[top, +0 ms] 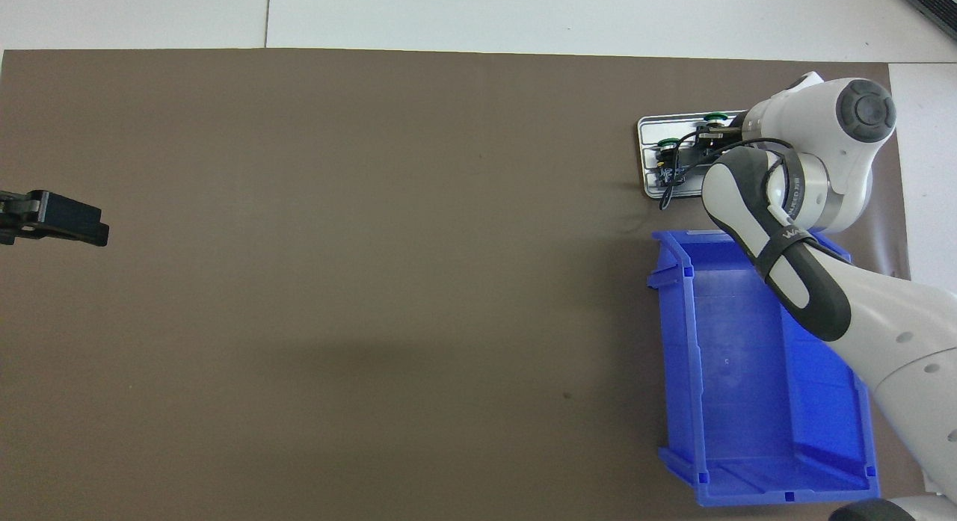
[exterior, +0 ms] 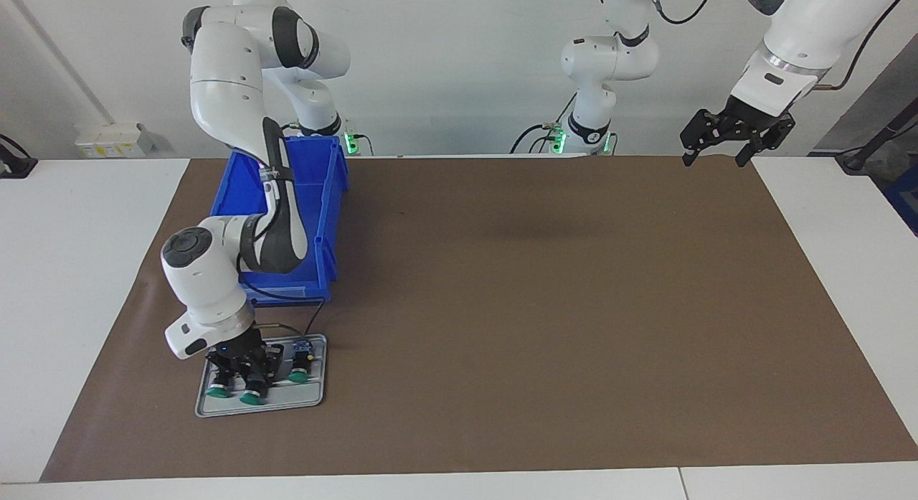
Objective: Place and press button with both arms
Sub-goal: 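Grasp the green button with the right gripper and lift it, then carry the green button to the table center and lower it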
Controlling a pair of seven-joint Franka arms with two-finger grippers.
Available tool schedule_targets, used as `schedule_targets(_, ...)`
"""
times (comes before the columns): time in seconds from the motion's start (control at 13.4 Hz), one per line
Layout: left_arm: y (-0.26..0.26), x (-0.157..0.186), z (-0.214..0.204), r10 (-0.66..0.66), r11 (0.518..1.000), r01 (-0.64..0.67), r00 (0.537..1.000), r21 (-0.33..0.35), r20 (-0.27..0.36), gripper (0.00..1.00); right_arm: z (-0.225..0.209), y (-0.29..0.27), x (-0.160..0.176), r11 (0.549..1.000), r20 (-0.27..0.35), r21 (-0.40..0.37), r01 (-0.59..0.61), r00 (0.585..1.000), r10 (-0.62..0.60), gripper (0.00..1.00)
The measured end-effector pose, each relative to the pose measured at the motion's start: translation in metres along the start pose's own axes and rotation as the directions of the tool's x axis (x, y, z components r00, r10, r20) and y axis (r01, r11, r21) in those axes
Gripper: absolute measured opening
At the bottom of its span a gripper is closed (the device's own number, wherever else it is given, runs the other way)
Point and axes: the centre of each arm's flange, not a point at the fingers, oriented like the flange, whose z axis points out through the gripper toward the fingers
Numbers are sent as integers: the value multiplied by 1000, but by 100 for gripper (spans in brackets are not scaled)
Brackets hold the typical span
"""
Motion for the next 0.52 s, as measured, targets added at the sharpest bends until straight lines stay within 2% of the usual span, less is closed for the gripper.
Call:
schedule_targets(0.15, 0, 0, 0, 0, 1000, 0, 1000, 0, 0, 100, -39, -10, 17, 999, 35, 5, -36, 999, 36, 41)
schedule_targets(0.3, 0, 0, 0, 0, 1000, 0, 1000, 0, 0, 100, -85, -17, 31, 987, 40, 5, -161, 986, 160, 41)
schedule_targets(0.45, 0, 0, 0, 0, 1000, 0, 1000, 0, 0, 100, -120, -30, 36, 947, 29, 10, -322, 947, 321, 41)
schedule_targets(0.52, 0, 0, 0, 0, 1000, 0, 1000, 0, 0, 100, -133, -44, 35, 911, 27, 15, -412, 911, 411, 41)
